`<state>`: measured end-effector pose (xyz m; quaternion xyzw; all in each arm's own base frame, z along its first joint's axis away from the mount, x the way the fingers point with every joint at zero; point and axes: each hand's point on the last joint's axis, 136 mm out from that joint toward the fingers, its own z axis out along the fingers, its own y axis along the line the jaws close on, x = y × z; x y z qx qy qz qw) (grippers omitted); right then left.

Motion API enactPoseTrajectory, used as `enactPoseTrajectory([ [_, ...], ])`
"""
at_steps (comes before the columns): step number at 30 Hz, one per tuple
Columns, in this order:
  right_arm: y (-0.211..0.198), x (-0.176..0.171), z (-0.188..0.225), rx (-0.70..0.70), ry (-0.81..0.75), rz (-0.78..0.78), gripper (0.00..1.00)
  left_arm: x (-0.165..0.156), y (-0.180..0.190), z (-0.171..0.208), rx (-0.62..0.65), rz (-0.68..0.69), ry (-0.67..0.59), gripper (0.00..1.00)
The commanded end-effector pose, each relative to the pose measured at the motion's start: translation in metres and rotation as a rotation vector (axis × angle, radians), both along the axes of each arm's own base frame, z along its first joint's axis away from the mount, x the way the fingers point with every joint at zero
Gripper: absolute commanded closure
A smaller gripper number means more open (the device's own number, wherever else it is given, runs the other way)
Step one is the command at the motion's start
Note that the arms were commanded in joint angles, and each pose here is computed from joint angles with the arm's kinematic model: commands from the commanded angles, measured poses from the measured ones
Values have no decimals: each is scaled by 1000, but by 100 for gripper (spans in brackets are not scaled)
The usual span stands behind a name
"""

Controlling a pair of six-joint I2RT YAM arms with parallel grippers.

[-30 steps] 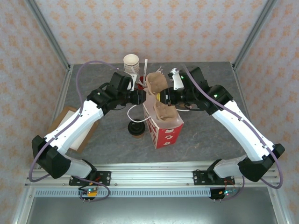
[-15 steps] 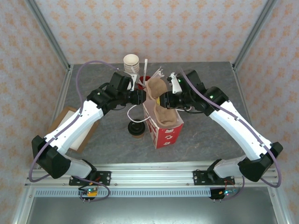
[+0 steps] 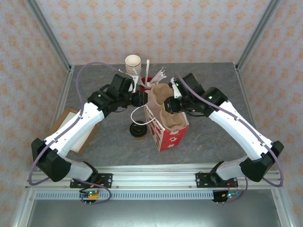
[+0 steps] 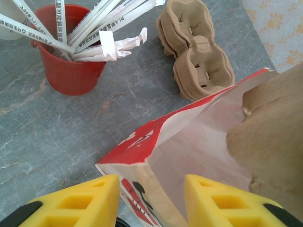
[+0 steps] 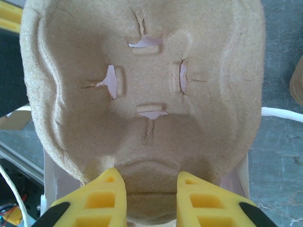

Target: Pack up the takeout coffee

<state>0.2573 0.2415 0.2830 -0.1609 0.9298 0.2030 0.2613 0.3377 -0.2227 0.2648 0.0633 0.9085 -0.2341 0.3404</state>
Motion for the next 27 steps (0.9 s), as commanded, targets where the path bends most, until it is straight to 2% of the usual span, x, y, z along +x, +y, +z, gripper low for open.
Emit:
enactPoseTrajectory([
  [1,-9,-6,-7,-114,-1,14,77,-1,6,5,10,10,-21,59],
  [9,-12,-11,-13,-238,-15,44,78,1,8,4,27,21,-28,59],
  [16,-14,-18,-4,-234,-34,82,78,3,13,1,77,21,-31,62],
  [27,-9,-35,-2,-222,-14,174,78,6,8,-4,60,12,-21,64],
])
